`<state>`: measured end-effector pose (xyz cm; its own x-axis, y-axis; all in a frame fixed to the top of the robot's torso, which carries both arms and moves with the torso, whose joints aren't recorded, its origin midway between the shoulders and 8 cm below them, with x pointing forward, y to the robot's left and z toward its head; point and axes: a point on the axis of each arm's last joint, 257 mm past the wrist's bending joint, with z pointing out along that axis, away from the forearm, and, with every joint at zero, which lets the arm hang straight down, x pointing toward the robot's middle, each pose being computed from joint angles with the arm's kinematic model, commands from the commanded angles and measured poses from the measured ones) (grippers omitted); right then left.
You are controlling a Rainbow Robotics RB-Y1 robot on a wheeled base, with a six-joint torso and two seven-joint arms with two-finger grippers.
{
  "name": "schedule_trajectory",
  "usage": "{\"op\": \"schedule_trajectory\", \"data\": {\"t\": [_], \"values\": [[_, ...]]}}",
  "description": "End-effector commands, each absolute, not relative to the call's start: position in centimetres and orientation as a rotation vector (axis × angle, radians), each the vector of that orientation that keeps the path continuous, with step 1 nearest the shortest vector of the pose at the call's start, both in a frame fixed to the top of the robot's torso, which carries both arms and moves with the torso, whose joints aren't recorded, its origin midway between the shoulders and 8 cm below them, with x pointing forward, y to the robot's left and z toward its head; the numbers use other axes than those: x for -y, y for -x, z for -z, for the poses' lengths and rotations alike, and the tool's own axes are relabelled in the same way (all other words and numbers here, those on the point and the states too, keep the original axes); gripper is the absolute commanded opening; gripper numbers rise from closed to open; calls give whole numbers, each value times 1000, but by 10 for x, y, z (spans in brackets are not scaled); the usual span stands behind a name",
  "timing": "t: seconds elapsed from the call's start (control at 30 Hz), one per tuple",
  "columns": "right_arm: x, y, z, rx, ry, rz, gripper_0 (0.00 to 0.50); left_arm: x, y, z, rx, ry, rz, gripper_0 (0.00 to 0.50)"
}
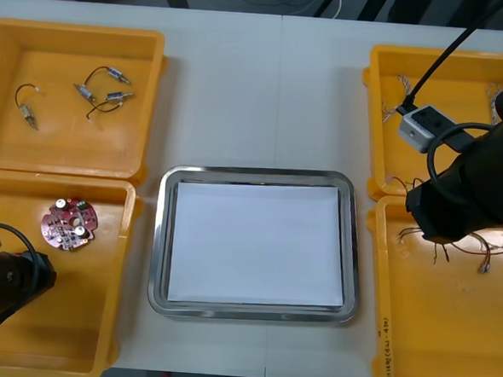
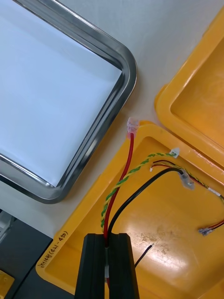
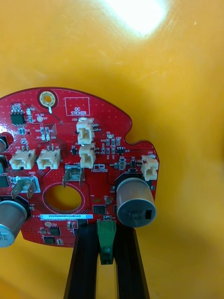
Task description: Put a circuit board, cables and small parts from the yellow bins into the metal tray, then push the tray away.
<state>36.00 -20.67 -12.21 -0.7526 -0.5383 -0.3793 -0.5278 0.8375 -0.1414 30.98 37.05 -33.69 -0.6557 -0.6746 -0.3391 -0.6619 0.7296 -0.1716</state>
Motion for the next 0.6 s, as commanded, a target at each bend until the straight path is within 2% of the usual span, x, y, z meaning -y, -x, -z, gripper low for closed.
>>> {"op": "schedule_trajectory", "data": {"t": [0.03, 0.33, 0.6], "values": [[197, -364, 107, -2517, 889, 72, 0, -386, -304, 311, -2549, 991, 11, 0], [192, -362, 108, -2505, 923, 67, 0, -394, -298, 270, -2582, 917, 4, 0], [192, -362, 110, -2502, 942, 76, 0, -404, -299, 224, -2600, 794, -56, 0]]}}
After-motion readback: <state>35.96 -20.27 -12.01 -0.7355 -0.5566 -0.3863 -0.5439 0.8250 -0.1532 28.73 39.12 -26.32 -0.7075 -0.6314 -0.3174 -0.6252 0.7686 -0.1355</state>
